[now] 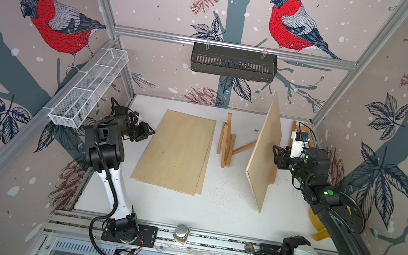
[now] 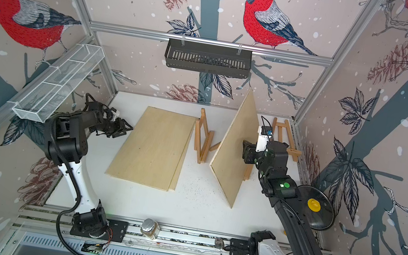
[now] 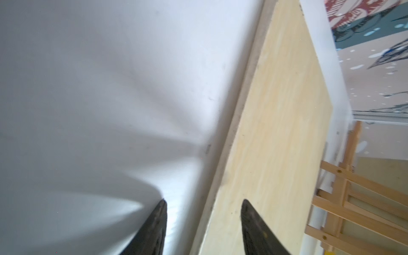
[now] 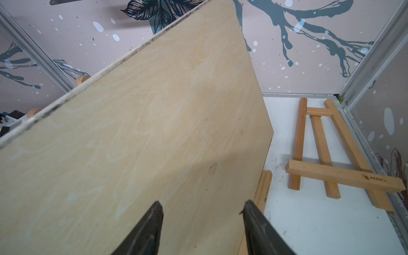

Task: Disassemble the easel
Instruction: Place the drawing board on the drawing board, then adjust the drawing board.

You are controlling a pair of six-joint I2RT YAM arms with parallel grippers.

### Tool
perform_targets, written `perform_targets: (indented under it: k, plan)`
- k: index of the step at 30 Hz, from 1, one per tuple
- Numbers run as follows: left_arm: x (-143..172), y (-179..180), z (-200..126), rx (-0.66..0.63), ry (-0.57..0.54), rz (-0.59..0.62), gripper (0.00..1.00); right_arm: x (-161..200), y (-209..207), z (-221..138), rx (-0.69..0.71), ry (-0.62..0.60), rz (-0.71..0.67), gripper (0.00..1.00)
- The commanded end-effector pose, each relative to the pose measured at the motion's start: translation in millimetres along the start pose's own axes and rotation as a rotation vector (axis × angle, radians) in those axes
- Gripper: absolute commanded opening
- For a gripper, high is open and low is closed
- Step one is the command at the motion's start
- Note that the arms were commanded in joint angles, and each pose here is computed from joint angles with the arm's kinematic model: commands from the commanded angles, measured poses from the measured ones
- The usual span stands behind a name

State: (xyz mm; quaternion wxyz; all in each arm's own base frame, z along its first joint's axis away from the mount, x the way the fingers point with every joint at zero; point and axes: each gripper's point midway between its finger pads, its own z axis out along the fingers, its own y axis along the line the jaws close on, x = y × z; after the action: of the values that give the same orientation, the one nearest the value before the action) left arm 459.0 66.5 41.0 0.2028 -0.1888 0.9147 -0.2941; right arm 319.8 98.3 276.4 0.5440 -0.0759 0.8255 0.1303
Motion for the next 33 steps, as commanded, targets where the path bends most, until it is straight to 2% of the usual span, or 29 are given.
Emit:
perform_targets:
  k: [1, 6, 10, 13, 17, 21, 26, 31, 33]
  plan:
    - [-8.2, 3.7, -19.0, -0.096, -0.049, 0.007, 0.54, -7.0, 0.1, -0.4, 0.004, -0.023, -0.008, 0.59]
    - [-27.8, -41.3, -62.4, -0.088, -0.177, 0.086, 0.50, -6.5, -1.5, 0.8, 0.015, -0.020, -0.008, 0.59]
    - [-22.4, -99.6, -97.7, -0.089, -0.260, 0.199, 0.49, -5.5, -4.6, 1.9, 0.032, -0.017, -0.008, 0.59]
    - [-0.2, -155.9, -129.0, -0.022, -0.343, 0.285, 0.52, -6.1, -8.0, 1.4, 0.052, -0.023, -0.003, 0.59]
    - [41.2, -217.5, -172.6, 0.016, -0.517, 0.417, 0.60, -11.2, -11.1, -4.8, 0.071, -0.054, 0.006, 0.59]
    - [76.3, -250.2, -202.5, 0.056, -0.595, 0.471, 0.60, -20.5, -12.0, -16.3, 0.079, -0.099, 0.008, 0.60]
    - [100.9, -257.8, -203.6, 0.099, -0.548, 0.502, 0.62, -33.3, -17.4, -33.8, 0.120, -0.131, 0.009, 0.61]
    - [111.8, -248.3, -182.3, 0.065, -0.490, 0.485, 0.62, -59.3, -16.6, -60.9, 0.136, -0.196, -0.001, 0.61]
    - [119.4, -256.4, -173.3, 0.067, -0.473, 0.503, 0.61, -70.3, -12.2, -72.2, 0.121, -0.223, -0.007, 0.60]
